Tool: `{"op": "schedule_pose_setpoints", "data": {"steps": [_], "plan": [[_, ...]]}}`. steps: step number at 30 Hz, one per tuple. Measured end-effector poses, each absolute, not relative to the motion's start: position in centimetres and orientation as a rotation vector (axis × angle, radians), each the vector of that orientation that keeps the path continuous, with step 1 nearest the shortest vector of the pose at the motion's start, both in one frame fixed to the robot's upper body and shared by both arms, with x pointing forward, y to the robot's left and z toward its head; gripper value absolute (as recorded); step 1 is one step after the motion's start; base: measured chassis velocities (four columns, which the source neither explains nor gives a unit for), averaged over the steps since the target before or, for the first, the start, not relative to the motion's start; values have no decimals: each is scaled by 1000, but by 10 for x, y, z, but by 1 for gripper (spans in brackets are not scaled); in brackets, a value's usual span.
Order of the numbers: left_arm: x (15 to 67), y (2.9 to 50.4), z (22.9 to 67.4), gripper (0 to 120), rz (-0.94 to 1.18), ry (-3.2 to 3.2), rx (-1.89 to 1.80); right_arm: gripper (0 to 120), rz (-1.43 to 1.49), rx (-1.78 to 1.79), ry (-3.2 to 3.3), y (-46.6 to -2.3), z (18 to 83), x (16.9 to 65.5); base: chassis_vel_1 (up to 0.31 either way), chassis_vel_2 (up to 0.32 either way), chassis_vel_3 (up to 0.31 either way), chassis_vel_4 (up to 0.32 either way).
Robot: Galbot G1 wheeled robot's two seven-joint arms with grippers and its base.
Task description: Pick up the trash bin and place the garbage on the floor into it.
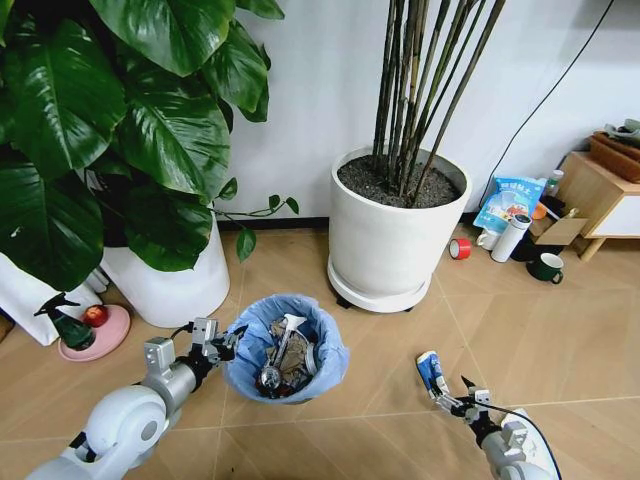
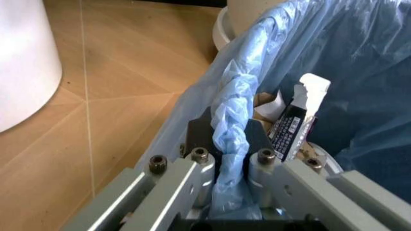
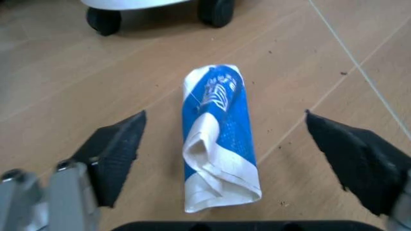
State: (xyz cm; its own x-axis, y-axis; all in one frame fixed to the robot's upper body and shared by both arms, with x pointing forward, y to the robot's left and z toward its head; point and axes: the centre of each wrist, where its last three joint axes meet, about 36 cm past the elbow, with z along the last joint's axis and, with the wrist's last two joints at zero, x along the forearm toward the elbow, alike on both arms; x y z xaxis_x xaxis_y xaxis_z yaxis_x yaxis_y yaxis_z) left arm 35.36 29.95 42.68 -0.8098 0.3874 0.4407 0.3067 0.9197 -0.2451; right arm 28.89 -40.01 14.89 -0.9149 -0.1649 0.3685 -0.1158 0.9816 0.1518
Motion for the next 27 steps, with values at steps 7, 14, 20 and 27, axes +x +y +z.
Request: {"op": "schedule_pose_setpoints", "data": {"steps": [7,14,20,27], "plan": [[354,299,424,1,225,-2576,-493,61,-198,191,-2718,-394,142,295,0,0,0,0],[356,299,424,1,222,-2578,-493,36,-186,182,-2719,-399,143,299,0,0,0,0],[357,298,423,1,225,-2576,-496,16,-191,180,-2718,-398,144,302,0,0,0,0],[357,298,421,1,225,-2570,-495,0,-197,174,-2712,-399,143,301,0,0,0,0]]}}
